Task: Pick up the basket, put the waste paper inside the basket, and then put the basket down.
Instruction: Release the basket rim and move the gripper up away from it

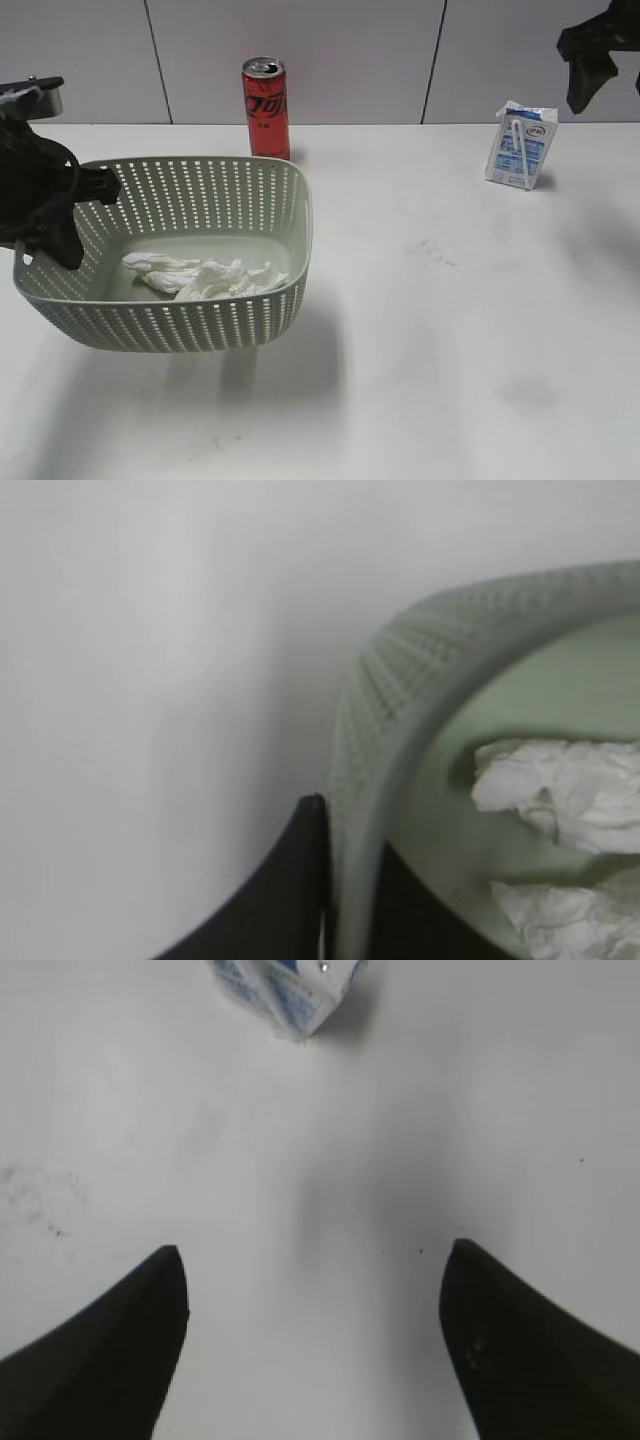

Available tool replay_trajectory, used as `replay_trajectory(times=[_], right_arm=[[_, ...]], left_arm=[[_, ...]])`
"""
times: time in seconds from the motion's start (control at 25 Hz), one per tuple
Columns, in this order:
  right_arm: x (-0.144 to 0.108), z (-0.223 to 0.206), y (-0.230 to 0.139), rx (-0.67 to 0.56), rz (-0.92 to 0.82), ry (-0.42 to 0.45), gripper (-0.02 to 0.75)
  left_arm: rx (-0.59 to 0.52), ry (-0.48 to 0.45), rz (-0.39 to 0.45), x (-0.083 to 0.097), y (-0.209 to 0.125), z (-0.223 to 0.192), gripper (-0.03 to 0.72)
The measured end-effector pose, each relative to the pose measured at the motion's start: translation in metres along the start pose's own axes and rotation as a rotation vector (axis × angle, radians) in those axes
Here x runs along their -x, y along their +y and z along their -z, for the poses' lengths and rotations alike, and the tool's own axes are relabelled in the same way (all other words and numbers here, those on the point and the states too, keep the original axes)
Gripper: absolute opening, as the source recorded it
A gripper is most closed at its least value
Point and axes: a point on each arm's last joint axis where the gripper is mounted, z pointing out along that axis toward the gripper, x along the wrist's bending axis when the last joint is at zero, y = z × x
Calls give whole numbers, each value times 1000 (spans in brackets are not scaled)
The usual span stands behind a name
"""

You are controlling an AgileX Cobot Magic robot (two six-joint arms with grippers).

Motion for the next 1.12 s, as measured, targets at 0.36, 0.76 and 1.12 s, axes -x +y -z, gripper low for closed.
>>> replay_trajectory(times=[0.36,0.76,1.12], right_arm=[[2,60,-126,-58,15,40,591],[-3,106,-313,356,-37,127,576],[-2,118,-400,743,-42,127,571]], left_arm=[[49,-1,-5,0,5,0,5],[-4,7,1,7,40,-37,5],[32,0,2,27,61,-78,5]])
